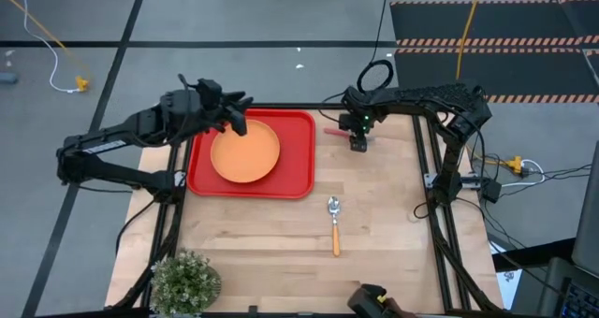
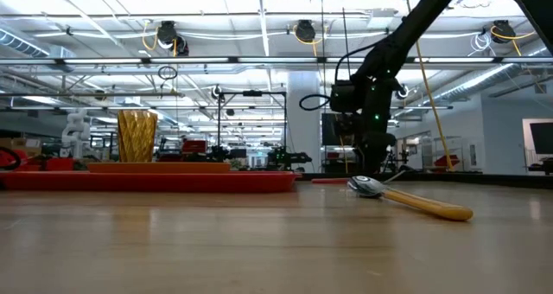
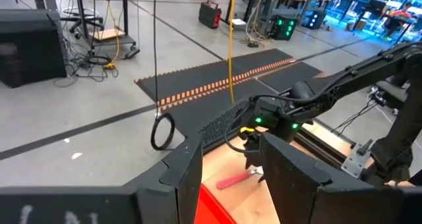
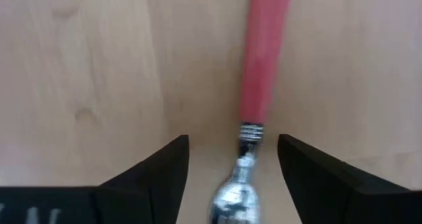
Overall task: Pick and place plate/cup/fork/spoon on tray
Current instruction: Put the pink fork on the red serving tray to the right of the orange plate
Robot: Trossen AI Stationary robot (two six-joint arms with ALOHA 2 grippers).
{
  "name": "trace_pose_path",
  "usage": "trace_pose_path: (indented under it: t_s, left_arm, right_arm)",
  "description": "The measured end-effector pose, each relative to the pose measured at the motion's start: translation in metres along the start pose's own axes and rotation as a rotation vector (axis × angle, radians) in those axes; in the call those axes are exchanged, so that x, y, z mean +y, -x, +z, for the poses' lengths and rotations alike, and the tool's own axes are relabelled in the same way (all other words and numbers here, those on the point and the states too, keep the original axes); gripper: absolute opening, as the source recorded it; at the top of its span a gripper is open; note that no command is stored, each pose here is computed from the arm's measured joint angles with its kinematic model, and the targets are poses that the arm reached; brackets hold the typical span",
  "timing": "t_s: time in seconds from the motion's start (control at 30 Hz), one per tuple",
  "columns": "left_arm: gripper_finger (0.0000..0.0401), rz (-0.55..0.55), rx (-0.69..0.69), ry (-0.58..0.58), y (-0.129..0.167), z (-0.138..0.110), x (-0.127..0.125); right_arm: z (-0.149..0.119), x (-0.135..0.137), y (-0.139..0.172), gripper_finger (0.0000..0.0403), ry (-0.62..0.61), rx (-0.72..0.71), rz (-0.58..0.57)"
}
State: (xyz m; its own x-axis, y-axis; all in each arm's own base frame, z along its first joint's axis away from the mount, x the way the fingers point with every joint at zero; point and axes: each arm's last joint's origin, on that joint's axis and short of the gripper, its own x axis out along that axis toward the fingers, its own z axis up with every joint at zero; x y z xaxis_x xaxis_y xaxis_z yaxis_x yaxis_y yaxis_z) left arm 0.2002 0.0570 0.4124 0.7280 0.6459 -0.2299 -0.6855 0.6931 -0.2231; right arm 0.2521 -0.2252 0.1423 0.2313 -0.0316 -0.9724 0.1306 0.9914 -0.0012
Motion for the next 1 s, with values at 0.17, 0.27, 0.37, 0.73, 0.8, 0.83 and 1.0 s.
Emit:
trace_pose_path:
  t_s: [0.17, 0.27, 0.37, 0.73, 0.8, 0.83, 1.0]
  left_arm:
    - [0.0152, 0.023, -0.007, -0.005, -0.002, 0.002, 0.005]
    - [0.0152, 0.041, -0.010, -0.006, -0.004, 0.003, 0.008]
    - [0.0152, 0.055, -0.013, -0.013, -0.005, 0.004, 0.011]
    - [0.0152, 0.081, -0.017, -0.045, -0.007, 0.005, 0.016]
    - [0.0152, 0.081, -0.017, -0.049, -0.007, 0.005, 0.016]
    - [0.0152, 0.081, -0.017, -0.050, -0.007, 0.005, 0.016]
    - [0.0152, 0.081, -0.017, -0.045, -0.007, 0.005, 0.016]
  right_arm:
    - [-0.007, 0.004, -0.006, 0.0220, -0.031, 0.000, 0.012]
    - [-0.010, 0.006, -0.009, 0.0220, -0.052, -0.002, 0.027]
    - [-0.010, 0.006, -0.010, 0.0219, -0.062, -0.003, 0.027]
    - [-0.011, 0.007, -0.012, 0.0135, -0.063, 0.018, 0.012]
    - [-0.011, 0.007, -0.012, 0.0119, -0.066, 0.020, 0.011]
    - [-0.011, 0.007, -0.012, 0.0111, -0.070, 0.021, 0.009]
    - [-0.011, 0.007, -0.008, 0.0071, -0.086, 0.026, -0.018]
